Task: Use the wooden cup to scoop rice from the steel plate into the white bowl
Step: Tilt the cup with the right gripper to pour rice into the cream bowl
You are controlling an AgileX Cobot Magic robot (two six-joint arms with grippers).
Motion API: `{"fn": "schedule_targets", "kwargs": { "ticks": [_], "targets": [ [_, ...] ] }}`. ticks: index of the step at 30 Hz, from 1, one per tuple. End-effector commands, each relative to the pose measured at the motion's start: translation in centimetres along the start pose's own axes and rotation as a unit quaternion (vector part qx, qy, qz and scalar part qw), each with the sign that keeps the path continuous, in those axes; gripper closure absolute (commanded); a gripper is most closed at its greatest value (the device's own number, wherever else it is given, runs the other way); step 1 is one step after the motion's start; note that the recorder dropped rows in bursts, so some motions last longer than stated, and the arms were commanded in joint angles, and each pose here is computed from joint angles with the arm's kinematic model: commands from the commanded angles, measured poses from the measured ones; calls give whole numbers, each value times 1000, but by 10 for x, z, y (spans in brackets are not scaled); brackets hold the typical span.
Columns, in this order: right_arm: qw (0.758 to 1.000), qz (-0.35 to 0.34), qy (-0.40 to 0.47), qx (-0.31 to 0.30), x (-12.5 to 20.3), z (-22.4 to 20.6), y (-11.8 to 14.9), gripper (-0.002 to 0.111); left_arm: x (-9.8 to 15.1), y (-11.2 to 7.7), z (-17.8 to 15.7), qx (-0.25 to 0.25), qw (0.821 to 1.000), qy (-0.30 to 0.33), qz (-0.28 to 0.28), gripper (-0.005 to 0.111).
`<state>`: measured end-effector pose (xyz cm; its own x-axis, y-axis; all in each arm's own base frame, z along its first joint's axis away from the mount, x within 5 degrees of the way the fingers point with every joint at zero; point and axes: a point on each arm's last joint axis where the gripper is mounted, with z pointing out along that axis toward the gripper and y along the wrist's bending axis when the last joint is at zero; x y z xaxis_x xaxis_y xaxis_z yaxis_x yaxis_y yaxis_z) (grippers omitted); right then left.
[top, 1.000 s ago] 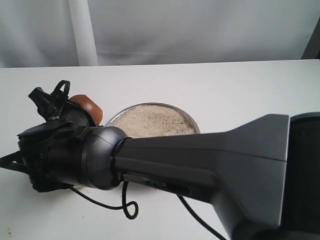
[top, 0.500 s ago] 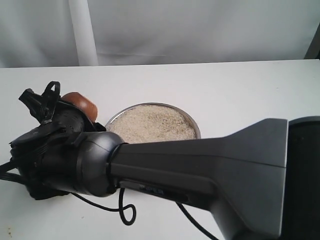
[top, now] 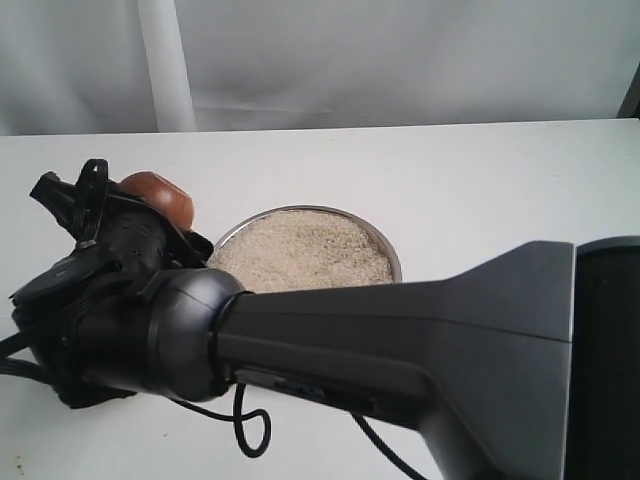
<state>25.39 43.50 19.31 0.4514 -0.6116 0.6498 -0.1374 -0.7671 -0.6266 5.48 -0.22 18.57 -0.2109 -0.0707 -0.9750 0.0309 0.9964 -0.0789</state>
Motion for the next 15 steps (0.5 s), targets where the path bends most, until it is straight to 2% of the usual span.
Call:
{"fn": "schedule_targets", "kwargs": {
  "ticks": [1, 8, 15],
  "targets": [
    [1000, -18, 10, 16, 2, -5, -7, 108, -2, 0, 0, 3, 1000, -5, -3, 107],
    [999, -42, 26, 19, 4, -6, -7, 108, -2, 0, 0, 3, 1000, -5, -3, 107],
    [999, -37, 24, 19, 3, -7, -8, 108, -2, 0, 0, 3, 1000, -5, -4, 107]
  ]
}}
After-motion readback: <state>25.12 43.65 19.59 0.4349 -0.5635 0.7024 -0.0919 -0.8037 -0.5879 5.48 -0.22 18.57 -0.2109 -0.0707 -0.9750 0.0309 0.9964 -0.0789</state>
